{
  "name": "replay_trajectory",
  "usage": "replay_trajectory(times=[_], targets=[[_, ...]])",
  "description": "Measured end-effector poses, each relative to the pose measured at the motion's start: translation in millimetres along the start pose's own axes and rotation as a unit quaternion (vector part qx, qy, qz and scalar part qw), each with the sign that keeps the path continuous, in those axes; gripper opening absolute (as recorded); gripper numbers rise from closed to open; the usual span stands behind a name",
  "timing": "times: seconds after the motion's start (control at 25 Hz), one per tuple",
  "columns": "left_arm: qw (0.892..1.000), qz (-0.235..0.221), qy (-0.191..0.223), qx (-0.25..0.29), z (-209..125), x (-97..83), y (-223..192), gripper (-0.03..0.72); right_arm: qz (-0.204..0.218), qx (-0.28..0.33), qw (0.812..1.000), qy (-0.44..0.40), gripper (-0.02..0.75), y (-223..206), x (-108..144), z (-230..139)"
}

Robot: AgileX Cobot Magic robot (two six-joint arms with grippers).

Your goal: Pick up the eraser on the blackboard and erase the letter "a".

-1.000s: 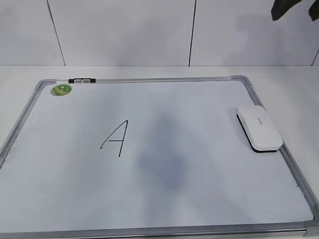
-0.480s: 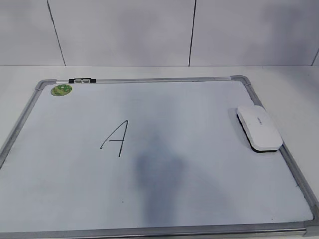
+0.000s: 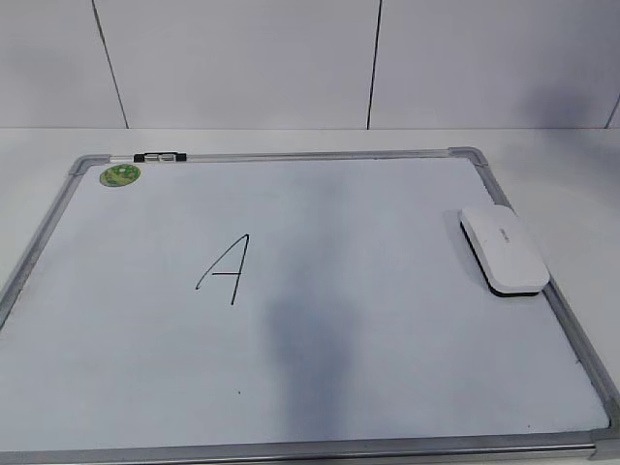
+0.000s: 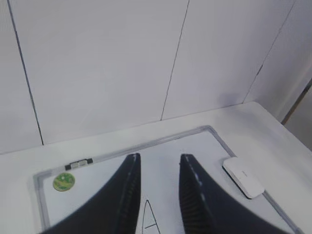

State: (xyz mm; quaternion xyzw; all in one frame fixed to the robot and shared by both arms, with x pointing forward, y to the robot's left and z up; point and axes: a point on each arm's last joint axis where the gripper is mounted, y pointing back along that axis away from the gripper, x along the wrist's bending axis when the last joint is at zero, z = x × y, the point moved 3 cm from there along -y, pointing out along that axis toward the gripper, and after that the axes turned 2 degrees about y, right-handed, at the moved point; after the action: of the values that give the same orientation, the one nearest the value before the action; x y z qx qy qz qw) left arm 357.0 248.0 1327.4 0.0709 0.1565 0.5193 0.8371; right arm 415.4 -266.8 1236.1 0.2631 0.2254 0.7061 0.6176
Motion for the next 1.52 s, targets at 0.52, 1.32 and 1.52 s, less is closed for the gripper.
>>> replay_trajectory(times=[0.52, 1.32, 1.52], targets=[[0.992, 0.099, -0.014, -0.078, -59, -30.9, 96, 0.193, 0.067, -0.004, 0.998, -0.02, 0.579, 30, 9, -54], [0.991, 0.11, 0.034, 0.064, -191, 3.8, 56, 0.195, 0.07, 0.033, 0.997, 0.02, 0.579, 18, -3, -171], [0.986, 0.154, 0.014, 0.063, -217, 14.6, 65, 0.196, 0.069, 0.046, 0.996, 0.027, 0.579, 9, -5, -189]])
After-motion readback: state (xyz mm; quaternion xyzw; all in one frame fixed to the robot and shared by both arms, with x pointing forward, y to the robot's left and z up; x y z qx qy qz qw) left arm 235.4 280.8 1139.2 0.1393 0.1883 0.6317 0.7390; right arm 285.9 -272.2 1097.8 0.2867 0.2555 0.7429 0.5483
